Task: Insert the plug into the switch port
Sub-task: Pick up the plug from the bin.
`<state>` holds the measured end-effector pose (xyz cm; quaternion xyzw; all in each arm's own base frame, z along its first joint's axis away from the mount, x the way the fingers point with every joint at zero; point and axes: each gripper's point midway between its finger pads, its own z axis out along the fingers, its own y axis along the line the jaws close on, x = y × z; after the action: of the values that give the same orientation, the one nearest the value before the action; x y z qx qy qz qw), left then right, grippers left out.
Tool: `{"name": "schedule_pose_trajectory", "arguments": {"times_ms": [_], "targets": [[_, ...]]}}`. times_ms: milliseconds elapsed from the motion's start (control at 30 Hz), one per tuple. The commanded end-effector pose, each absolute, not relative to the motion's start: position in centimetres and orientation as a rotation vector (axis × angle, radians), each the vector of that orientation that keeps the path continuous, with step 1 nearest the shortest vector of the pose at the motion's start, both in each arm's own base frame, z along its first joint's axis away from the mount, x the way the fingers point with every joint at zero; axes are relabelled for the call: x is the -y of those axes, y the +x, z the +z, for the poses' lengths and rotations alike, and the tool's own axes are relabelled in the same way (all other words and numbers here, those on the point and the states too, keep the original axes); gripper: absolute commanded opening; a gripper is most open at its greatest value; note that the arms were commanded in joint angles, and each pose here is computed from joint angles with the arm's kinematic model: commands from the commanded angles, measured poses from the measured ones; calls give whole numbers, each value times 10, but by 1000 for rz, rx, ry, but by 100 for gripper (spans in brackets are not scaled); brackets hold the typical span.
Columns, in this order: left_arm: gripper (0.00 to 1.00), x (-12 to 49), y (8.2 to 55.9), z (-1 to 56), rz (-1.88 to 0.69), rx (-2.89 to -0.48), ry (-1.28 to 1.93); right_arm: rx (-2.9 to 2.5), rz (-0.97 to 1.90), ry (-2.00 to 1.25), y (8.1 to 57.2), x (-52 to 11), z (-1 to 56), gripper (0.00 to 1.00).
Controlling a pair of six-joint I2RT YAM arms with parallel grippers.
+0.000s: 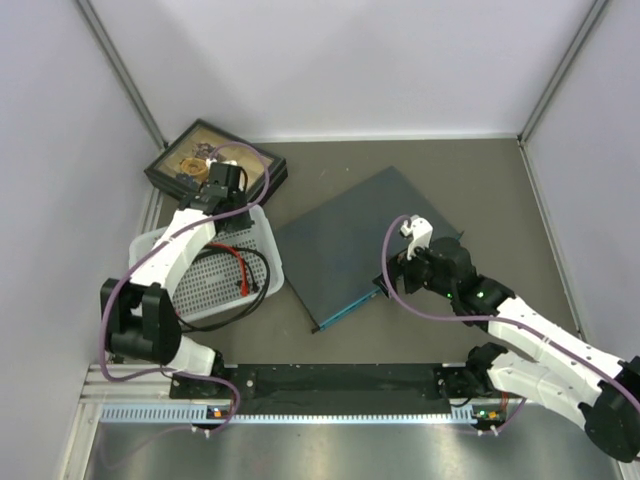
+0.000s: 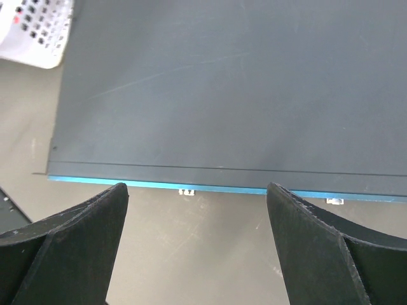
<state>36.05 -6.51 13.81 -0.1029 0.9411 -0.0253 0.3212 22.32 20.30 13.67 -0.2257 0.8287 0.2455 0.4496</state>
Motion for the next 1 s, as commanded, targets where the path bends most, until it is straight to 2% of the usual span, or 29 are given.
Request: {"name": "schedule_pose_trajectory", "arguments": {"times_ms": [0, 133, 267, 433, 500, 967], "targets": [[0, 85, 368, 189, -197, -2337, -76, -1953, 685, -582, 224, -214, 163, 88], [0, 132, 356, 212, -315, -2258, 155, -1910, 747, -597, 222, -223, 178, 88], [0, 175, 341, 223, -230, -2155, 375, -1870, 816, -574, 225, -234, 204, 88], [0, 228, 320, 224, -287, -2045, 550, -1861, 882, -487, 234, -245, 239, 88], [0, 245, 311, 223, -288, -2011, 625, -1905, 853, -455, 240, -243, 236, 88], [0, 316, 263, 228, -297, -1779, 915, -1938, 1129, -274, 275, -247, 258, 83]]}}
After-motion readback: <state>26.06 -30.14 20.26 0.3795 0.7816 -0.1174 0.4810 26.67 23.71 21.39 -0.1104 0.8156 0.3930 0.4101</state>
